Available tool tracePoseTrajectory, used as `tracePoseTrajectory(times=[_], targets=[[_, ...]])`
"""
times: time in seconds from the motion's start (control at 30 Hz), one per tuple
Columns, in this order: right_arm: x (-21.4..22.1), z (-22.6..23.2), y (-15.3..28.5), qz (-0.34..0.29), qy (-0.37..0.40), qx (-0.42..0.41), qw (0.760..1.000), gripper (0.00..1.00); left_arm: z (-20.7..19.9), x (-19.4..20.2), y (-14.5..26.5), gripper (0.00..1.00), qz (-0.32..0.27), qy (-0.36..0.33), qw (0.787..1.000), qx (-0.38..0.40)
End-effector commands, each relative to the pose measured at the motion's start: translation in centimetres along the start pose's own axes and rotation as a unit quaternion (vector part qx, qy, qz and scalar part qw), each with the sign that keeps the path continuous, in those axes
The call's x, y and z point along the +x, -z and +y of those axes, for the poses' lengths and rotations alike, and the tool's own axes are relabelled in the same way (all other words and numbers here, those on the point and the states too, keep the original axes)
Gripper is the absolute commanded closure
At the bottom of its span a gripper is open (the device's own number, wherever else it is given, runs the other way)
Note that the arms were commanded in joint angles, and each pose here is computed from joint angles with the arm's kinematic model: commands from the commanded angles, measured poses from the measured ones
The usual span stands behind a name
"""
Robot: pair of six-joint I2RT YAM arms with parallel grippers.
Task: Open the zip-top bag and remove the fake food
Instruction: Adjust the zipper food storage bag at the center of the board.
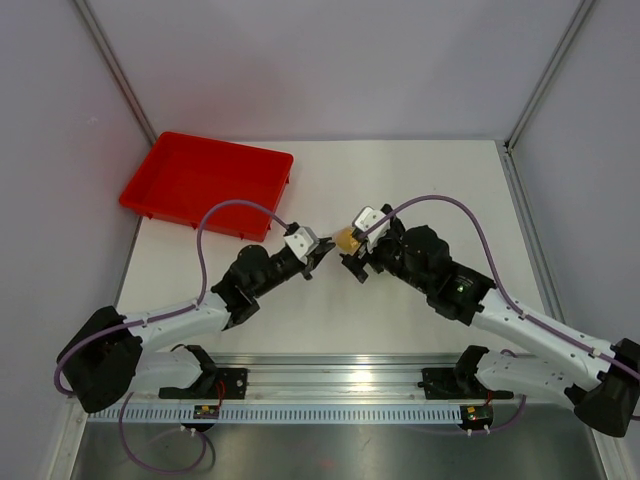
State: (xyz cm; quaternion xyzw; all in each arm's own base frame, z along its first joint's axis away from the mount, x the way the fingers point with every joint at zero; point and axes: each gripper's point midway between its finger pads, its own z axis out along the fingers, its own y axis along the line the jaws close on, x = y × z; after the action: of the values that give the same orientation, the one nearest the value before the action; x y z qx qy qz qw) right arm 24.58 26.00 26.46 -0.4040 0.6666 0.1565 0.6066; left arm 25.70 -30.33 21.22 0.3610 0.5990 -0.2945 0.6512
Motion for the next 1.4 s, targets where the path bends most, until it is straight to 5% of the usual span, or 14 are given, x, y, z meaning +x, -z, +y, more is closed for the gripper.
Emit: tracePoseTrajectory(times=[0.0, 0.8, 0.87, 0.93, 1.07, 1.17, 1.37], targets=[[1.0, -0.5, -1.2, 0.016, 0.072, 0.001, 0.997, 0.02, 0.2, -3.7, 0.3, 1.00, -0.071, 0.002, 0.997, 0.001], [2.1, 0.0, -4.1, 0.040, 0.059, -0.001, 0.997, 0.26, -0.7, -4.2, 0.5, 1.00, -0.081, 0.000, 0.996, 0.026], [2.1, 0.0, -4.0, 0.040, 0.055, -0.001, 0.998, 0.35, -0.7, -4.1, 0.5, 1.00, -0.080, 0.001, 0.996, 0.027], [1.3, -0.1, -4.2, 0.022, 0.051, 0.004, 0.998, 0.59, -0.7, -4.1, 0.5, 1.00, -0.079, 0.001, 0.997, 0.027], [1.3, -0.2, -4.4, 0.024, 0.042, 0.008, 0.999, 0.89, -0.6, -4.0, 0.6, 1.00, -0.078, 0.000, 0.997, 0.026], [1.3, -0.1, -4.4, 0.024, 0.035, 0.007, 0.999, 0.98, -0.6, -4.0, 0.6, 1.00, -0.078, 0.000, 0.997, 0.023], [0.8, -0.7, -3.7, 0.009, 0.017, 0.026, 0.999, 1.00, -0.5, -3.8, 0.4, 1.00, -0.074, 0.000, 0.997, 0.021]])
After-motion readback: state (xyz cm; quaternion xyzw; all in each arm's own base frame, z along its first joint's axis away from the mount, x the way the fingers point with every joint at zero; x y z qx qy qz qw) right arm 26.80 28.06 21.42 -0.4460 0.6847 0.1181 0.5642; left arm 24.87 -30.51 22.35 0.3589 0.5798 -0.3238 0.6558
